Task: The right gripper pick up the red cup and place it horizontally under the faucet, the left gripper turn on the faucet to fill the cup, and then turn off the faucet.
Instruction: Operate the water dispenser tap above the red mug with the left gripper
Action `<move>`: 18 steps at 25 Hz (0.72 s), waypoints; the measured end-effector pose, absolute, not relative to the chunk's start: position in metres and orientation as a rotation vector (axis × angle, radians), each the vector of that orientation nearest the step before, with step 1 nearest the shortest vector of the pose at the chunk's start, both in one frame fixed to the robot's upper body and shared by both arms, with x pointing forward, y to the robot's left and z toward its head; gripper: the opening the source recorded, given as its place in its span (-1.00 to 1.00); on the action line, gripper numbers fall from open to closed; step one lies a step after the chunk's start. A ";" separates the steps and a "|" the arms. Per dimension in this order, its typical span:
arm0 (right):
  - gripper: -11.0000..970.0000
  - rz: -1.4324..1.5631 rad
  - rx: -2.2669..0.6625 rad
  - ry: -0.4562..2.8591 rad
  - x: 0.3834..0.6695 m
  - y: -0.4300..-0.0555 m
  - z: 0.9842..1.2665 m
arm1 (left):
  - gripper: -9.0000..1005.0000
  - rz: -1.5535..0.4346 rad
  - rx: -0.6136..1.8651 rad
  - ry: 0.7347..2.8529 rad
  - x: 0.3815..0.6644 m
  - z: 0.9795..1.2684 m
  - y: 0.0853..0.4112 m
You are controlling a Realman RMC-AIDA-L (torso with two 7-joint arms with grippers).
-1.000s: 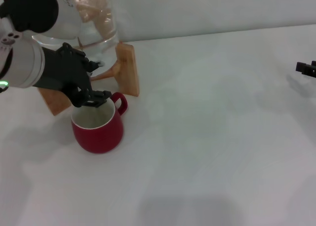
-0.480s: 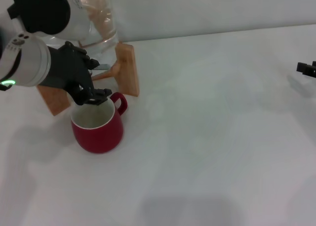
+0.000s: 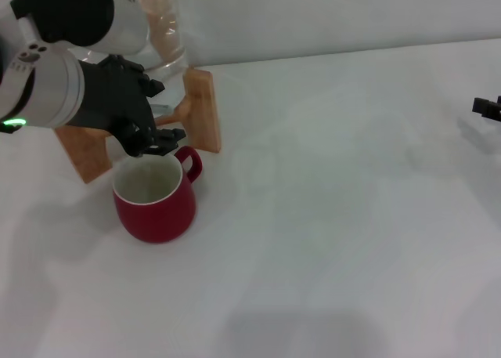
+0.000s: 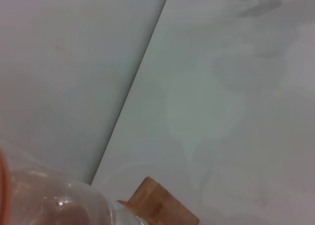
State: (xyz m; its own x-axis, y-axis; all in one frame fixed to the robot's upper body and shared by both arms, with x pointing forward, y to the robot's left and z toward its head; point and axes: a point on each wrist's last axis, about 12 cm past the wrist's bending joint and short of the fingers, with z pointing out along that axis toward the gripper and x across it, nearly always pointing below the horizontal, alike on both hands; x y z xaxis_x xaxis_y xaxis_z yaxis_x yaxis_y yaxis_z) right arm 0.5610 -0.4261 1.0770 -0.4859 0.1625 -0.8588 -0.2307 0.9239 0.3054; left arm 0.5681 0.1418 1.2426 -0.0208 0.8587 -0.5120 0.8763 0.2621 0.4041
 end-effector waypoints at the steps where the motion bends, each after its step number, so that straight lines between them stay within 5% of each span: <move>1: 0.14 0.468 -0.049 2.025 0.561 -0.426 1.077 | 0.33 -0.036 1.575 1.851 0.568 1.243 0.142; 18: 0.14 0.468 -0.039 2.036 0.558 -0.427 1.074 | 0.33 -0.083 1.636 1.831 0.564 1.232 0.129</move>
State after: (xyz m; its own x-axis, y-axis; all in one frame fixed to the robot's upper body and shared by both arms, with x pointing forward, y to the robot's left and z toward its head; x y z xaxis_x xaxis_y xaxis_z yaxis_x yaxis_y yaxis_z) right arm 0.5583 -0.4270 1.0736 -0.4955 0.1671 -0.8524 -0.2217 0.9245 0.3101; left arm 0.5638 0.1287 1.2325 0.0124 0.8592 -0.5115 0.9022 0.2110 0.3763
